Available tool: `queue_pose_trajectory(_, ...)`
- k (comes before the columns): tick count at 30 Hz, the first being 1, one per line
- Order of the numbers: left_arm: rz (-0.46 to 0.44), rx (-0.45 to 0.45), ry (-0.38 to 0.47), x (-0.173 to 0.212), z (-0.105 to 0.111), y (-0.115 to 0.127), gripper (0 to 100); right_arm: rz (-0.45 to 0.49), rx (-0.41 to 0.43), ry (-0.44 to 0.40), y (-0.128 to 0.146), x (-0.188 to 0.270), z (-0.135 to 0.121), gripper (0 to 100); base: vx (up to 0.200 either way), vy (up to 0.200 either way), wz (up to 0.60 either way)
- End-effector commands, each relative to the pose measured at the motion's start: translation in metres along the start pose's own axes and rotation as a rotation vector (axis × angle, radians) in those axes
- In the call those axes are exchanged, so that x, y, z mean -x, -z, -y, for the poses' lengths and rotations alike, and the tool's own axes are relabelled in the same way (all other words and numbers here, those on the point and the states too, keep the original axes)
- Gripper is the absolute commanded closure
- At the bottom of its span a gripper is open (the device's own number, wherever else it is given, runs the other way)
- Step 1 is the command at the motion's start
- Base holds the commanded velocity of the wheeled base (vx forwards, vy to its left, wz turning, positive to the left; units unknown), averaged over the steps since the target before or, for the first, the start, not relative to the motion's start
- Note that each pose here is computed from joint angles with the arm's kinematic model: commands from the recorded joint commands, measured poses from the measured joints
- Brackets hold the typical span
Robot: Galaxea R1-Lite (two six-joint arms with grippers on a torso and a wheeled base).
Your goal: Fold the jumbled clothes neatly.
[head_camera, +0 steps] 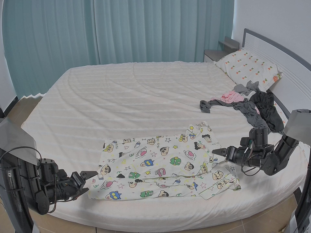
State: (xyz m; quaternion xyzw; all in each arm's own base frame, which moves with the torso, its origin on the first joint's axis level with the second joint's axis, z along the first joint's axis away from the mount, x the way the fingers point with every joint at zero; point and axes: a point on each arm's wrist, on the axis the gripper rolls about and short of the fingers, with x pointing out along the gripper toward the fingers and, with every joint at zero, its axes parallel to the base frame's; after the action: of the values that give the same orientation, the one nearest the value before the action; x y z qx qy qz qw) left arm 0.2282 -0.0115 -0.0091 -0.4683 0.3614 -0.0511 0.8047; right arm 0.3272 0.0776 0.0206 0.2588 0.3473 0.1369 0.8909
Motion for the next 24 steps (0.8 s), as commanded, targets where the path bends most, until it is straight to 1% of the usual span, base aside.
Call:
queue_pose_trajectory(1,0.009,-0.008,0.013,0.0,0.002,-0.001,0,-0.036,-0.019,-0.039,0.035,-0.007,-0.058,0,0.0,0.0,0.0)
queue_pose_trajectory(2,0.01,-0.007,0.012,0.0,0.001,-0.001,0,-0.059,-0.031,-0.032,0.046,-0.013,-0.062,0,0.0,0.0,0.0)
queue_pose_trajectory(3,0.01,-0.007,0.012,0.0,0.001,-0.001,0,-0.059,-0.031,-0.032,0.046,-0.013,-0.062,0,0.0,0.0,0.0)
queue_pose_trajectory(4,0.009,-0.006,0.011,0.0,0.001,-0.001,0,-0.086,-0.042,-0.024,0.058,-0.021,-0.067,0,0.0,0.0,0.0)
queue_pose_trajectory(8,0.008,-0.007,0.012,0.0,0.001,-0.001,0,-0.167,-0.033,0.009,0.091,-0.035,-0.071,0,0.0,0.0,0.0)
queue_pose_trajectory(12,0.008,-0.007,0.012,0.0,0.001,-0.001,0,-0.19,-0.01,0.039,0.109,-0.047,-0.072,0,0.0,0.0,0.0)
queue_pose_trajectory(15,0.008,-0.005,0.01,0.0,0.001,-0.001,0,-0.169,-0.002,0.049,0.11,-0.056,-0.075,0,0.0,0.0,0.0)
queue_pose_trajectory(19,0.007,-0.006,0.011,0.0,0.001,0.0,0,-0.166,0.004,0.069,0.111,-0.06,-0.078,0,0.0,0.0,0.0)
queue_pose_trajectory(24,0.007,-0.006,0.011,0.0,0.001,0.0,0,-0.17,0.015,0.066,0.113,-0.061,-0.084,0,0.0,0.0,0.0)
